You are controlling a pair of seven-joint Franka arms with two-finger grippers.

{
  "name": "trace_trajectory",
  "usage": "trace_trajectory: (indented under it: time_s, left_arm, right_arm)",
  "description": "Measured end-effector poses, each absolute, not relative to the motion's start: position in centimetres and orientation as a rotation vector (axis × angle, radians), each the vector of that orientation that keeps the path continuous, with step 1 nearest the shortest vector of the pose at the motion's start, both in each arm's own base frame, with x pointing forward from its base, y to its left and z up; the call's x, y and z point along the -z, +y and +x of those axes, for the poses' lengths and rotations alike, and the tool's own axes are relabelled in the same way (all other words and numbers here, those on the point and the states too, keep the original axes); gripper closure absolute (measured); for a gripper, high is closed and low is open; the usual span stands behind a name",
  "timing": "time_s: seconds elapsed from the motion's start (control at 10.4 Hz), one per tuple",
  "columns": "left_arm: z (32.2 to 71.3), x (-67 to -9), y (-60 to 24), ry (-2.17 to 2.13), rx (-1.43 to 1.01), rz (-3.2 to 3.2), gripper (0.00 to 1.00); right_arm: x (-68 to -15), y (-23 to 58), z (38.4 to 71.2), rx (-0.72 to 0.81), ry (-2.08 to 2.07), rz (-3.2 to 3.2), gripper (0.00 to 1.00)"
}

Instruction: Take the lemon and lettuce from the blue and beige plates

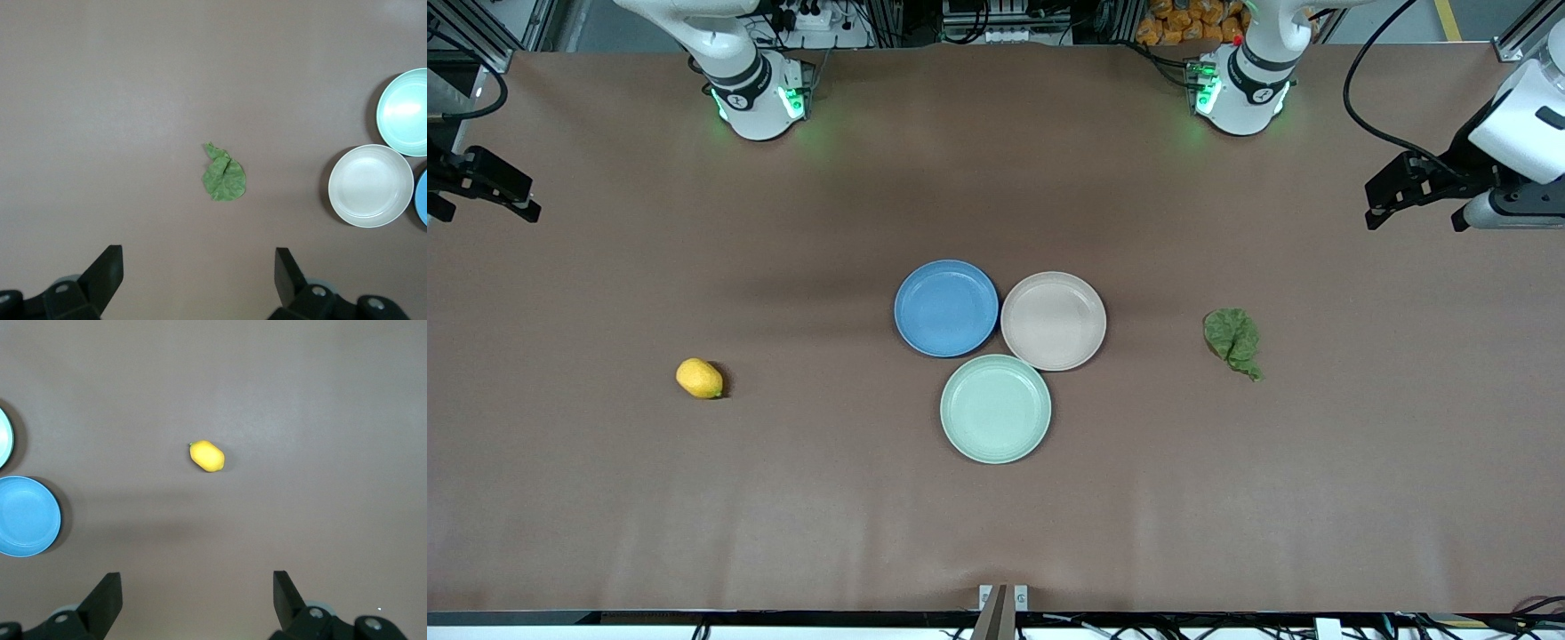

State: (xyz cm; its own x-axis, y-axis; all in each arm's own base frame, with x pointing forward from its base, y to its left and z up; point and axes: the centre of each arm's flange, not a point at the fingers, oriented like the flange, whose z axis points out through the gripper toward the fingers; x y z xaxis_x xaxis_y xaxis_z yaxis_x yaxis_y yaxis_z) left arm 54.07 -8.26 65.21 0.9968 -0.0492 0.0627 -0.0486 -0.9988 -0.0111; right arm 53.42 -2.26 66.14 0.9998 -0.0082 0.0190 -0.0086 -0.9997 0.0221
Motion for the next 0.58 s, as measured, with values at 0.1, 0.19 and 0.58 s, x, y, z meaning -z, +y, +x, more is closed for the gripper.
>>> trace_trajectory:
  time_s: [0.1,0.19,0.58]
  left_arm:
    - [54.04,-65.19,-8.43,0.082,0.098,-3.129,0.0]
    - [54.04,-65.18,-8.49,0.083,0.098,-3.129,0.0]
    - [54.04,-65.18,-8.47,0.083,0.098,-3.129,0.0]
  right_arm:
    - [-66.14,-2.26,53.41,-0.029,-0.013,3.119,0.0]
    - [-66.14,-2.26,53.41,-0.029,-0.013,3.119,0.0]
    - [-66.14,-2.25,53.41,-0.029,-0.013,3.119,0.0]
